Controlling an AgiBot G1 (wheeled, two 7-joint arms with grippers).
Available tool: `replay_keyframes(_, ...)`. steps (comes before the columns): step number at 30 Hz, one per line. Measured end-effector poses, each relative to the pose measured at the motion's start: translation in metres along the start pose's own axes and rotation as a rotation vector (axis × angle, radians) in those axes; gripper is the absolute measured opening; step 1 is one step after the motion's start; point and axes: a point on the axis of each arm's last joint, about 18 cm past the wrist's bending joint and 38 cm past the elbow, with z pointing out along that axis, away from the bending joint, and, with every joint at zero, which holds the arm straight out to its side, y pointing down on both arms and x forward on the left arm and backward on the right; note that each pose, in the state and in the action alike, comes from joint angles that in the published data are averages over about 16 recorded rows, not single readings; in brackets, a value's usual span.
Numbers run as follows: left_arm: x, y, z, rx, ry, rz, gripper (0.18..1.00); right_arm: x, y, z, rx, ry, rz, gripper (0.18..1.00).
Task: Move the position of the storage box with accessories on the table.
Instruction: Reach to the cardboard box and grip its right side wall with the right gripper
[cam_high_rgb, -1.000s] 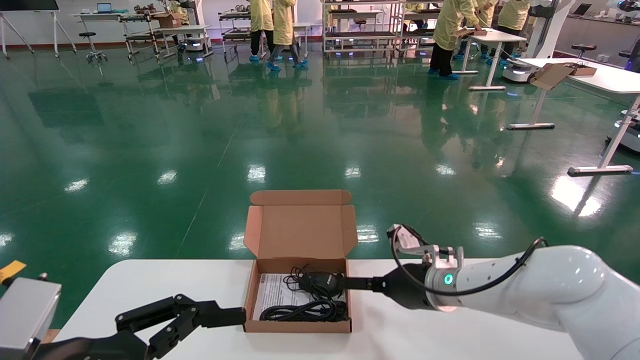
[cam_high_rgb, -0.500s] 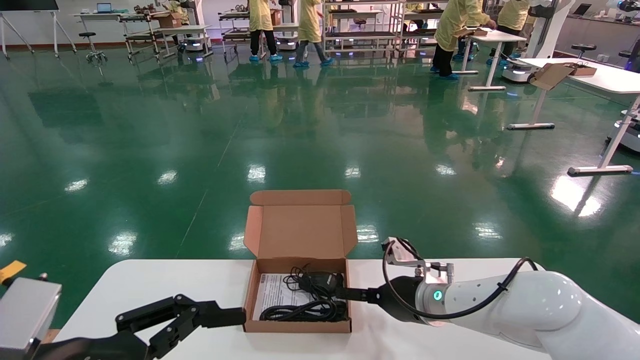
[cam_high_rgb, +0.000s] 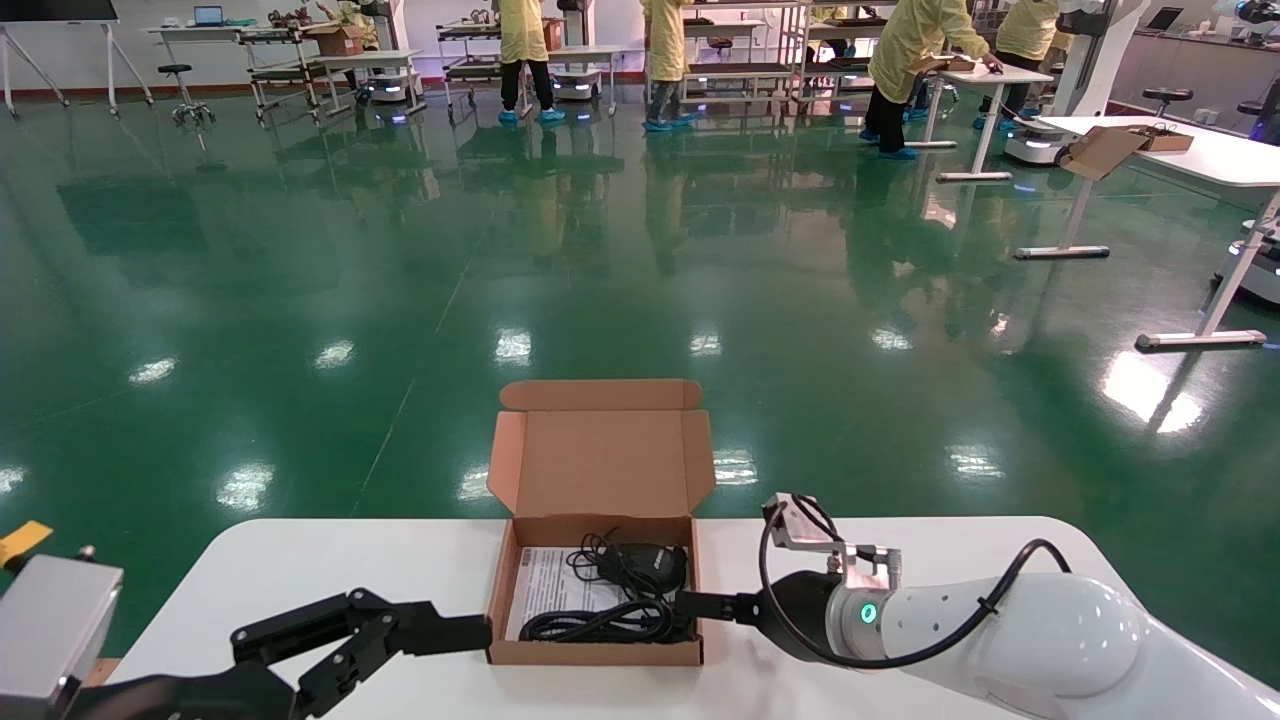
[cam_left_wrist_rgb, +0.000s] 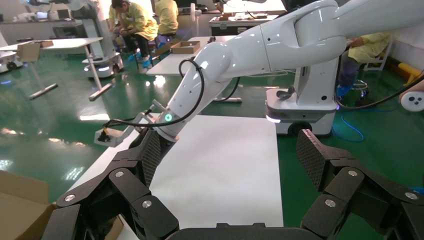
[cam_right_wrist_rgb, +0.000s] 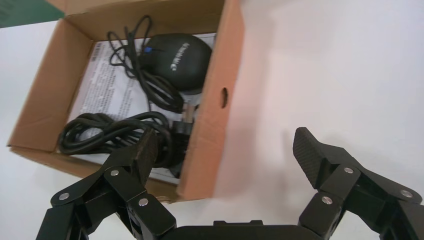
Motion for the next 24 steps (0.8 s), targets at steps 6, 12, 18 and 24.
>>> replay_keyframes(6, 0.0, 0.0, 0.0, 0.0, 0.0, 0.0, 1.0, 0.003, 0.007, 0.004, 0.007, 0.01, 0.004, 0.999)
replay_keyframes(12, 0.0, 0.0, 0.0, 0.0, 0.0, 0.0, 1.0, 0.003, 0.012, 0.007, 0.014, 0.009, 0.005, 0.999)
replay_keyframes(18, 0.0, 0.0, 0.0, 0.0, 0.0, 0.0, 1.0, 0.002, 0.013, 0.009, 0.024, 0.007, -0.001, 0.997)
replay_keyframes(24, 0.0, 0.0, 0.0, 0.0, 0.0, 0.0, 1.0, 0.003, 0.012, 0.009, 0.036, 0.009, -0.009, 0.981)
